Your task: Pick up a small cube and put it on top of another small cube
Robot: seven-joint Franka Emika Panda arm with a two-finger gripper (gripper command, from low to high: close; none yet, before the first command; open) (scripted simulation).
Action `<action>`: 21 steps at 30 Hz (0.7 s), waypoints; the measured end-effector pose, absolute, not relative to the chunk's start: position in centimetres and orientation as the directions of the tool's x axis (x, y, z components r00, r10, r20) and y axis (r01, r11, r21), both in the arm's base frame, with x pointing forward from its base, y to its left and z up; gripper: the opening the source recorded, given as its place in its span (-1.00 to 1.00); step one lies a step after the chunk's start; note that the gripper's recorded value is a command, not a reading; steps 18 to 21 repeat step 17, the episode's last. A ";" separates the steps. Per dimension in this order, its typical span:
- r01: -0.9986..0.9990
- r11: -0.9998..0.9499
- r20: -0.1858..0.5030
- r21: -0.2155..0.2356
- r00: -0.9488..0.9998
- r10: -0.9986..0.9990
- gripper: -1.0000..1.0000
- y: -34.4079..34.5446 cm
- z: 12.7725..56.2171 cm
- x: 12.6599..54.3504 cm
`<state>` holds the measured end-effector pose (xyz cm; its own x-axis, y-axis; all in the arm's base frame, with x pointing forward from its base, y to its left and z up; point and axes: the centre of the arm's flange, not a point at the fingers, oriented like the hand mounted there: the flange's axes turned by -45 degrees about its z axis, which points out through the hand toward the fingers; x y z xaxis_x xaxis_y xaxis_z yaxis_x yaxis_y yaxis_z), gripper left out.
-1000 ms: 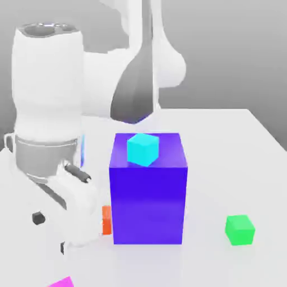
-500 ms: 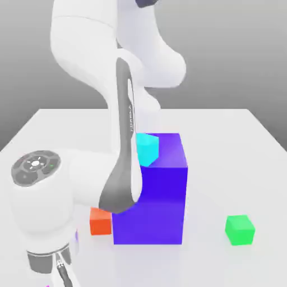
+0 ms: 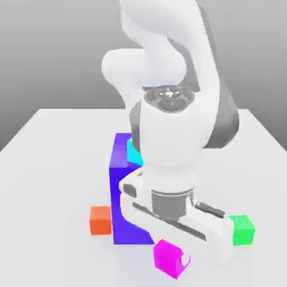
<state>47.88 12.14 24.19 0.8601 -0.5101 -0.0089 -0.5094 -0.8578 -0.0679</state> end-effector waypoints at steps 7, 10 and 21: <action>-0.269 -0.963 0.004 -0.007 0.963 -0.269 -1.00 23.9 23.5 35.8; -0.282 -0.959 0.006 -0.004 0.959 -0.282 -1.00 23.5 21.4 36.0; -0.279 -0.960 0.003 -0.002 0.960 -0.279 1.00 23.5 18.2 35.7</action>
